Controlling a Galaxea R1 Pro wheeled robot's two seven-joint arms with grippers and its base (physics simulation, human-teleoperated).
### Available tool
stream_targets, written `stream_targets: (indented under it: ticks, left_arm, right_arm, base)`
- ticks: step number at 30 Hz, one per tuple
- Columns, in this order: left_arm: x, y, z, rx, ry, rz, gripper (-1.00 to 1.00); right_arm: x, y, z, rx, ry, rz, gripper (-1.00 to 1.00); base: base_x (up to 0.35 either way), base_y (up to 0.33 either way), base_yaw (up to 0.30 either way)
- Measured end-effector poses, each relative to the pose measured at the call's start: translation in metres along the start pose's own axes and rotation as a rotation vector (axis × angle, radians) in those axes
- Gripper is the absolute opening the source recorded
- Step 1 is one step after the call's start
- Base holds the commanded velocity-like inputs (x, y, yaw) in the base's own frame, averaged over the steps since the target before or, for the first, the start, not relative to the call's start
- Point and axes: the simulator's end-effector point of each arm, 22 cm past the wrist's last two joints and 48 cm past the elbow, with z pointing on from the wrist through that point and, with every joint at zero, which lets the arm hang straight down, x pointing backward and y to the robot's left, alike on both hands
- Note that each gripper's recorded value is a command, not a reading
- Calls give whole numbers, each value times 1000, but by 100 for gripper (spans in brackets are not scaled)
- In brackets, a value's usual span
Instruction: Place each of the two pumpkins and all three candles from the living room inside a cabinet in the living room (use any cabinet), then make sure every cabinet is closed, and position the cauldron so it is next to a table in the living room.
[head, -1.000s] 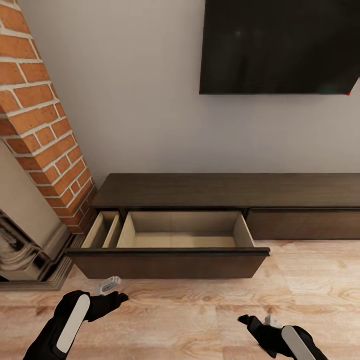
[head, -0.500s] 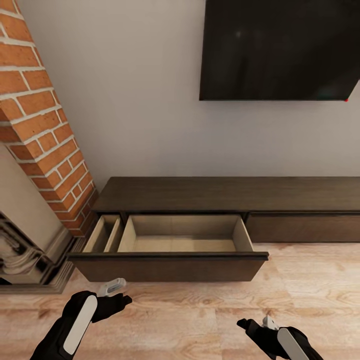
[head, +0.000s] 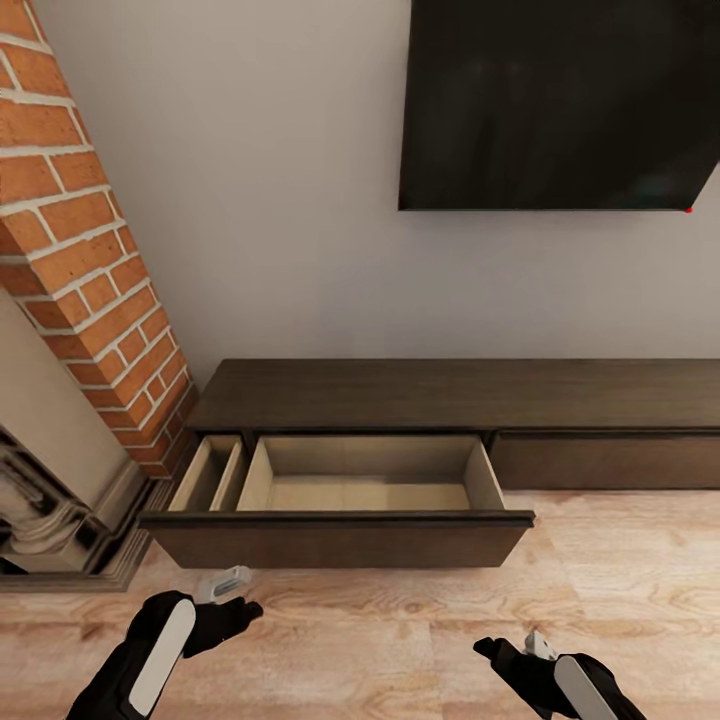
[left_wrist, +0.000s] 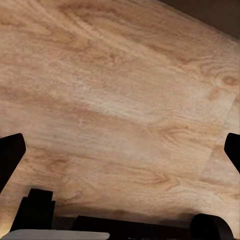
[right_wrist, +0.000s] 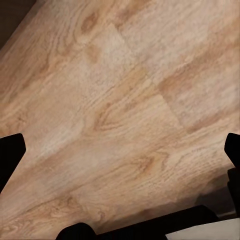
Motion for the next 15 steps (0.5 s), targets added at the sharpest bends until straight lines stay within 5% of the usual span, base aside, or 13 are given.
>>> stream_targets:
  ticks: [8, 15]
  left_arm:
    - [-6, 1, 2, 0, -33, -10, 100]
    - [-6, 5, 3, -5, -32, -9, 100]
  right_arm:
    - [17, 7, 5, 7, 31, -78, 100]
    - [20, 9, 6, 7, 35, -88, 100]
  base:
    - [-11, 0, 0]
    - [-267, 0, 108]
